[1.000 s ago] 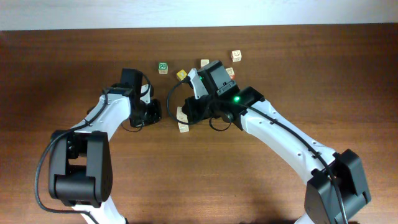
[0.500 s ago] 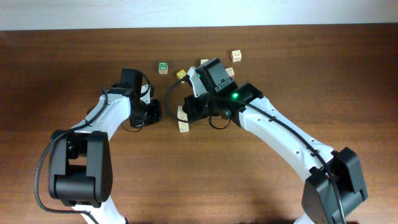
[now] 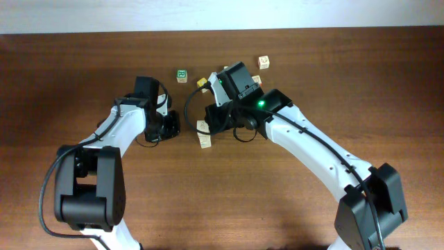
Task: Rotate 5 blocks
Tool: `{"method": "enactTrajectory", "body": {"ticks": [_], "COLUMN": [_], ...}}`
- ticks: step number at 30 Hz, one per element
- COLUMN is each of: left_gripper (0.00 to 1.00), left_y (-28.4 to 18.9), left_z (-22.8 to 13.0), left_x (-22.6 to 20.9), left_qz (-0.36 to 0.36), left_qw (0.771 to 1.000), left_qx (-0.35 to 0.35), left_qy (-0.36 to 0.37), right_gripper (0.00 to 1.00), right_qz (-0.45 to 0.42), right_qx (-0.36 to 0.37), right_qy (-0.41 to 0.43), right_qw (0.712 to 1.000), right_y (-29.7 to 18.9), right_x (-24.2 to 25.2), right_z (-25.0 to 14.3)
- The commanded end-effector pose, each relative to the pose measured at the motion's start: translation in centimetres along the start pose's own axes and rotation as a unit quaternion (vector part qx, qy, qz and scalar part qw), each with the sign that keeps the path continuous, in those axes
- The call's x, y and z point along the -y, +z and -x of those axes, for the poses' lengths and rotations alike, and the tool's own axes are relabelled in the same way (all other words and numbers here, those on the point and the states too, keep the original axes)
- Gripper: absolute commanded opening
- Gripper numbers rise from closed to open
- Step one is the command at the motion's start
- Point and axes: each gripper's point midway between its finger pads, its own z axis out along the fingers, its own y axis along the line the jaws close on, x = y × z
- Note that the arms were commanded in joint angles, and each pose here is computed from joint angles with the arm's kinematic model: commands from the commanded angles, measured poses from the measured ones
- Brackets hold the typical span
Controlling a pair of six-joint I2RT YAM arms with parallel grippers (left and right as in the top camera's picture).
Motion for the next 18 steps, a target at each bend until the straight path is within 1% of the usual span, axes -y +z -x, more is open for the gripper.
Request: {"method": "enactTrajectory", "body": {"ticks": [1,2,3,5,7,8,9,10,11,12,13,14,15,16,18], "left_gripper": [0.00,0.00,0.00,0.00,0.00,0.00,0.00,0.00,0.04,0.13,0.59,0.99,0.99,0.99,0.99], "left_y": [-0.3,-0.4,-1.1,-3.4,-8.2,-11.0,-14.2,-16.1,-19.8,-21.2,-23.8,-25.4,-26.7,-27.7,-28.7], "left_z": [0.8,0.9,1.5,2.8,4.8,5.5,5.9,6.0,5.8,5.6,4.8,4.3,3.8,3.4,2.9], "left_x": [0.1,0.1,0.5,1.4,2.8,3.9,5.0,5.6,6.8,7.2,7.8,8.1,8.4,8.6,8.8], "left_qz": [0.003,0.002,0.001,0.004,0.015,0.012,0.009,0.008,0.007,0.006,0.003,0.000,-0.002,-0.004,-0.005], "left_qw": [1.000,1.000,1.000,0.999,0.994,0.990,0.983,0.978,0.965,0.959,0.952,0.946,0.942,0.938,0.934], "left_qx": [0.010,0.012,0.016,0.034,0.075,0.098,0.126,0.142,0.180,0.197,0.224,0.243,0.258,0.270,0.280], "left_qy": [-0.003,0.003,0.019,0.041,0.076,0.103,0.134,0.153,0.188,0.201,0.209,0.213,0.216,0.219,0.221], "right_gripper": [0.04,0.04,0.04,0.04,0.06,0.11,0.14,0.16,0.25,0.28,0.48,0.72,0.89,0.98,0.98], "right_qz": [-0.007,-0.015,-0.030,-0.044,-0.062,-0.073,-0.088,-0.098,-0.121,-0.134,-0.157,-0.169,-0.183,-0.197,-0.197], "right_qx": [0.026,0.033,0.046,0.067,0.095,0.109,0.124,0.133,0.151,0.161,0.180,0.193,0.206,0.218,0.237], "right_qy": [-0.021,-0.028,-0.040,-0.048,-0.051,-0.046,-0.039,-0.035,-0.026,-0.022,-0.016,-0.013,-0.011,-0.010,-0.012], "right_qw": [0.999,0.999,0.998,0.996,0.992,0.990,0.988,0.986,0.981,0.978,0.971,0.966,0.961,0.956,0.951], "right_y": [-1.5,-2.3,-4.2,-7.6,-12.4,-15.0,-17.7,-19.3,-22.9,-24.9,-28.4,-30.9,-33.6,-36.0,-39.1], "right_x": [-1.1,-1.2,-1.5,-1.7,-1.7,-1.6,-1.3,-1.1,-0.7,-0.6,-0.4,-0.5,-0.7,-0.9,-1.6], "right_z": [2.0,2.6,3.7,5.4,7.1,7.6,7.8,7.8,7.5,7.1,6.1,5.0,3.4,1.6,-1.5]}}
